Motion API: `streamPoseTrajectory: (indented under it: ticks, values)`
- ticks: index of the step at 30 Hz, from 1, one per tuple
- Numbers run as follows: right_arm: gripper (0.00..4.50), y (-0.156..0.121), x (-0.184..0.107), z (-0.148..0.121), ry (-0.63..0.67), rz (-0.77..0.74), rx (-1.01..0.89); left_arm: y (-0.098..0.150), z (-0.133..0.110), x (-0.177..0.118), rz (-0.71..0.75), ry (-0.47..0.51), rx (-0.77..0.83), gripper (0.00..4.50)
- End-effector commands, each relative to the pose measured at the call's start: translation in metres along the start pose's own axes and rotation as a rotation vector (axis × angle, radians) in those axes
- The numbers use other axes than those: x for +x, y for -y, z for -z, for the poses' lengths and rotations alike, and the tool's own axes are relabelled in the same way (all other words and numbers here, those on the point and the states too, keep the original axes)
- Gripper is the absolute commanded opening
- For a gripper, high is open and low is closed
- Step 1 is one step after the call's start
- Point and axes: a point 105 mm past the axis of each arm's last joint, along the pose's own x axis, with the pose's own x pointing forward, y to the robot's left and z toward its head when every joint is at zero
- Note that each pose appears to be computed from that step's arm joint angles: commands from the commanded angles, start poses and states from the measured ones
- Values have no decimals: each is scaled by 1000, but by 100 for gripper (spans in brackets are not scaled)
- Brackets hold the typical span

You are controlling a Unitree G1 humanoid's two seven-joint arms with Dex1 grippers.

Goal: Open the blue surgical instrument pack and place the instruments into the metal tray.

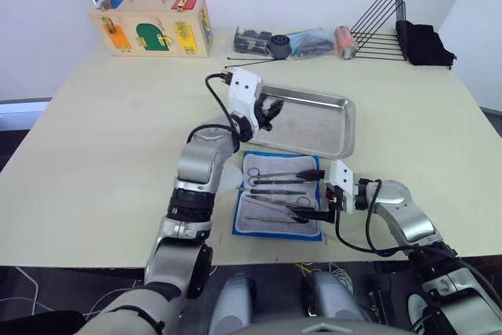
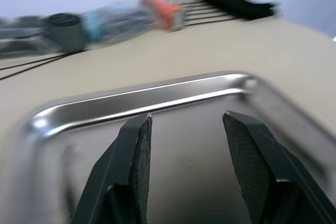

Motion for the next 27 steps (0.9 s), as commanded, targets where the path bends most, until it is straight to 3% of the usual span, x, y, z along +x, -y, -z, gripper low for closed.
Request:
streamPoseTrajectory:
  ticks: [1, 9, 13, 17, 18, 20, 27]
  values:
    - [450, -19, -2, 50, -164, -28, 138, 18, -18, -11, 142, 101, 74, 224]
    - [450, -20, -3, 50, -165, -24, 143, 46, 0, -40, 407, 86, 81, 224]
    - [450, -20, -3, 50, -161, -22, 143, 32, 12, -82, 578, -28, 164, 224]
    - [450, -20, -2, 49, -159, -22, 144, 10, 12, -112, 646, -99, 247, 355]
    - [450, -20, -2, 50, -158, -22, 145, 2, 11, -124, 671, -126, 273, 355]
    - [450, -21, -3, 50, -157, -22, 147, -11, 6, -142, 714, -162, 317, 441]
    - [450, -21, -3, 51, -157, -23, 149, -38, -14, -175, 782, -236, 408, 447]
